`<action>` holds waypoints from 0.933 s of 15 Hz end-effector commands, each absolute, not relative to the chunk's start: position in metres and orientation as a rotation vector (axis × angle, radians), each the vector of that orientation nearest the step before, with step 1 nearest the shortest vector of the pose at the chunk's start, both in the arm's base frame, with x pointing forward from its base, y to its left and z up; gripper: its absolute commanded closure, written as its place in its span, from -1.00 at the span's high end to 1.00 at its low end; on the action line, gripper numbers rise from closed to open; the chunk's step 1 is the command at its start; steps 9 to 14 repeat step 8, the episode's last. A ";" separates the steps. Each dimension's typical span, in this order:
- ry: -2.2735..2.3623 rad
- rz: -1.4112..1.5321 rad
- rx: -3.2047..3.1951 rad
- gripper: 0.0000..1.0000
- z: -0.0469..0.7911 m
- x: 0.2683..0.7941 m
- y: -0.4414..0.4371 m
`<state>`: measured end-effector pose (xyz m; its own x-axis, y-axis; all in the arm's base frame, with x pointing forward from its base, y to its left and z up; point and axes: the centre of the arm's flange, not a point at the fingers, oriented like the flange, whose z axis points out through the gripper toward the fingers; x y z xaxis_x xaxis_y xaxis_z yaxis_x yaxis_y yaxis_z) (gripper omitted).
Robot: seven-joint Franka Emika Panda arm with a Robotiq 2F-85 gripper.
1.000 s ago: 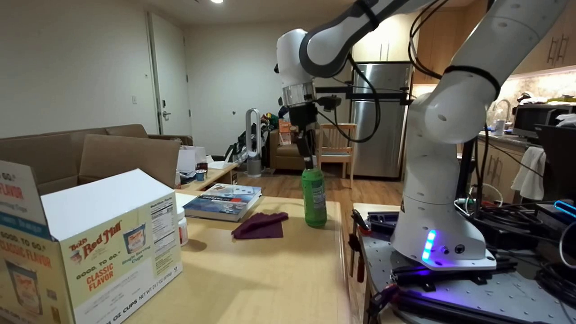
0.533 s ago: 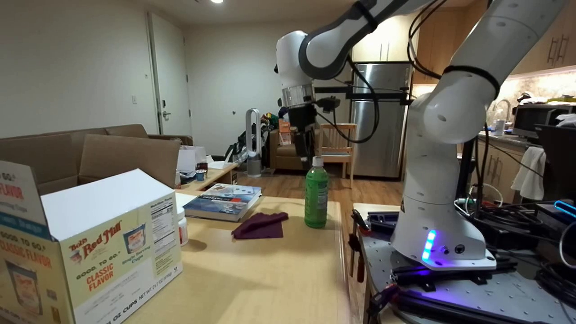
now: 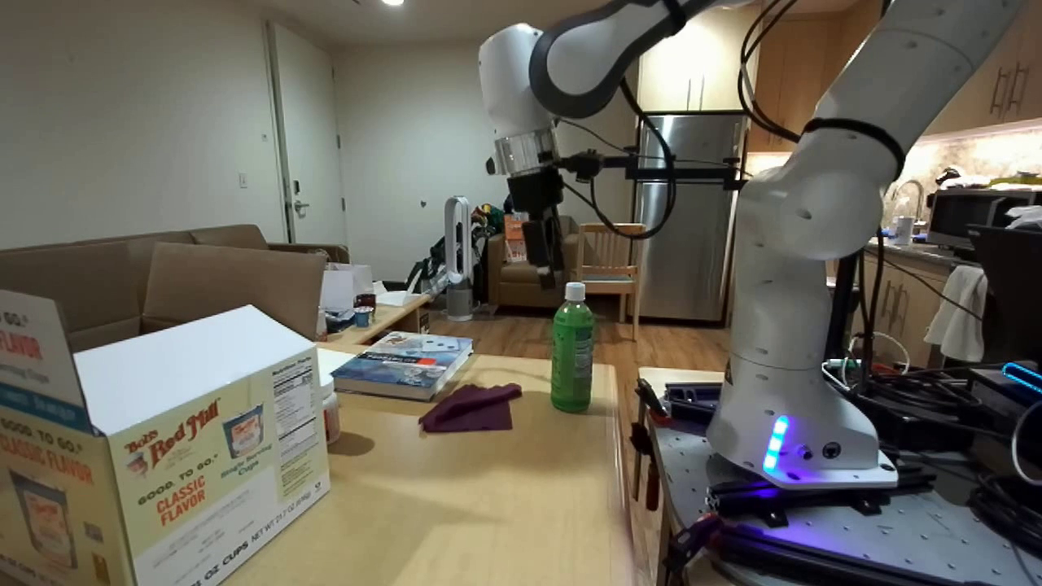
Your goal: Move the green bottle to the right
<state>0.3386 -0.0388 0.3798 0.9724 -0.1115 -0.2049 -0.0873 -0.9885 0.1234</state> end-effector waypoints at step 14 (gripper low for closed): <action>-0.118 -0.371 2.996 1.00 0.424 0.356 -0.008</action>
